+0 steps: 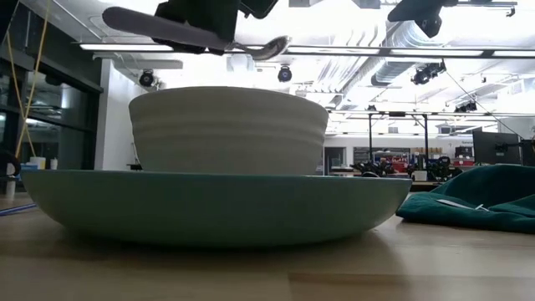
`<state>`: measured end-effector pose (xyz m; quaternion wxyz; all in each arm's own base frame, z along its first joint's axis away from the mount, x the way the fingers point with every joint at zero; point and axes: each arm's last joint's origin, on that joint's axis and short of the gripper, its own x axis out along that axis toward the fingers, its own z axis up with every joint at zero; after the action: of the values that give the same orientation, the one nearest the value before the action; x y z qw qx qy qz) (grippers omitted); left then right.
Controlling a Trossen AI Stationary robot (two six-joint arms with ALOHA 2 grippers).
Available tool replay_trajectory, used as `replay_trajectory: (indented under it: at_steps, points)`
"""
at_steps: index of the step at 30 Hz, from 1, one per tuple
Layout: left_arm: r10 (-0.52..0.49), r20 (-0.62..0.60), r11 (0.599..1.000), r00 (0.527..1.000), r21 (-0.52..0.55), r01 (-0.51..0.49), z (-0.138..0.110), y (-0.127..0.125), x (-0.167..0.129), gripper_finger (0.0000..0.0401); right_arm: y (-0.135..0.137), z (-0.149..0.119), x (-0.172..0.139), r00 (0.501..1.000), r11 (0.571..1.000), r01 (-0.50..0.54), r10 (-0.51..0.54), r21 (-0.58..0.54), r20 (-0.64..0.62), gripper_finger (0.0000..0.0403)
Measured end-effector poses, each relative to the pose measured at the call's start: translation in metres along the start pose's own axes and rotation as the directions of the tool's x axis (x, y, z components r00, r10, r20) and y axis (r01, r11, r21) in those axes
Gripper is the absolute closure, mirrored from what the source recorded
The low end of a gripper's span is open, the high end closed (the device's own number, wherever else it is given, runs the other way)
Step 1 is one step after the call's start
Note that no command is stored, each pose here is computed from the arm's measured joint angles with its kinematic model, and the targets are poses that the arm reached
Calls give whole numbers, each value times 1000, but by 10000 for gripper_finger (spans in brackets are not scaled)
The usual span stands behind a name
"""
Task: Set table place
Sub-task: Return to Home Position
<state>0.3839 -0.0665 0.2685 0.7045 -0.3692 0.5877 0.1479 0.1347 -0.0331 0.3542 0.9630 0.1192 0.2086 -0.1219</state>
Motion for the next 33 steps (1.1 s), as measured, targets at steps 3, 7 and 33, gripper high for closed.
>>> replay_trajectory:
  at_steps: [3,7,33]
  points:
    - [15,-26,1000,1000,-5,-15,0,1,4,357,0,0,0,1000,1000,0,0,-5,0,402]
    - [45,-62,999,997,-7,-45,0,3,14,357,0,0,0,1000,1000,-1,1,-6,0,402]
    - [41,-213,999,976,-12,-44,3,4,47,357,0,0,0,1000,999,-1,1,-33,1,402]
